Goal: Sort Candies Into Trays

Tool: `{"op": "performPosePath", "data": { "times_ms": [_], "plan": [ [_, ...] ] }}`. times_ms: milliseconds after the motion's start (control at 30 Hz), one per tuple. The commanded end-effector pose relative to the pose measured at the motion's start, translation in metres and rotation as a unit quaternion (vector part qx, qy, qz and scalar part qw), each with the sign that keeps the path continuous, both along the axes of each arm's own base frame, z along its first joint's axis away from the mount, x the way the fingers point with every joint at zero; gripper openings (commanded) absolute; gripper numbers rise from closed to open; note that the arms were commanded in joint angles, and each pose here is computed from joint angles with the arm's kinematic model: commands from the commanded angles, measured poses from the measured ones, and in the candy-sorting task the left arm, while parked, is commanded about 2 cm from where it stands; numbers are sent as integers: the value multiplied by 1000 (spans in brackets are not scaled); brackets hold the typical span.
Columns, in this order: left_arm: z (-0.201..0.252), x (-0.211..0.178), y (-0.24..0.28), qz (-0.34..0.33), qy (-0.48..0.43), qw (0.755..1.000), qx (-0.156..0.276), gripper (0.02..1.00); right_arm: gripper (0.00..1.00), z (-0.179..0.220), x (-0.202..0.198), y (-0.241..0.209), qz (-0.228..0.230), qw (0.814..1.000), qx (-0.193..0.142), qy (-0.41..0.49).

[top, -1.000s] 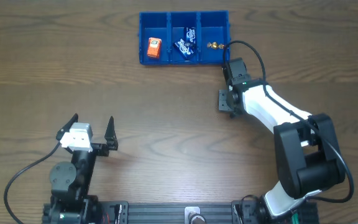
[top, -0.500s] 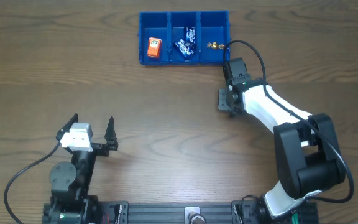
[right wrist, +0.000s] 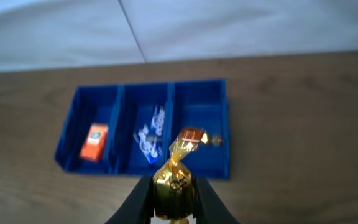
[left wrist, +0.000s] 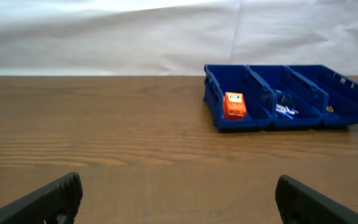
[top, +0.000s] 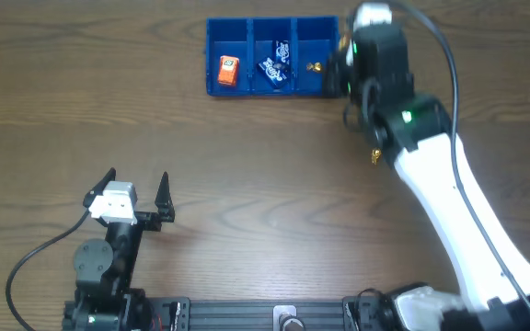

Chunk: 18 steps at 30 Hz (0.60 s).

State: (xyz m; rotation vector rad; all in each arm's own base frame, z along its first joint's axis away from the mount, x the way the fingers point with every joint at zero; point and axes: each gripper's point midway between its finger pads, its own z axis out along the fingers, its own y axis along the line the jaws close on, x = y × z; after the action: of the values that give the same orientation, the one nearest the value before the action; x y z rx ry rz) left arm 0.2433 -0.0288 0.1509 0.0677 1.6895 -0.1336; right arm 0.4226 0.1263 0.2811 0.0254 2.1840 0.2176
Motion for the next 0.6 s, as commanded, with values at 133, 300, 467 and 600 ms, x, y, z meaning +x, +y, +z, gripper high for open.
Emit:
{"op": "performPosePath", "data": {
  "times_ms": [133,300,467,600],
  "plan": [
    [-16,-1,-2,-7,24,1000,-5,998,34,-57,95,19,-2,994,-75,76],
    [-16,-1,-2,-7,24,1000,-5,998,36,-122,113,16,-10,987,-84,135],
    [-16,-1,-2,-7,24,1000,-5,998,36,-136,112,14,-12,985,-88,151],
    [-16,-1,-2,-7,24,1000,-5,998,36,-135,113,14,-13,985,-87,149]
  ]
}}
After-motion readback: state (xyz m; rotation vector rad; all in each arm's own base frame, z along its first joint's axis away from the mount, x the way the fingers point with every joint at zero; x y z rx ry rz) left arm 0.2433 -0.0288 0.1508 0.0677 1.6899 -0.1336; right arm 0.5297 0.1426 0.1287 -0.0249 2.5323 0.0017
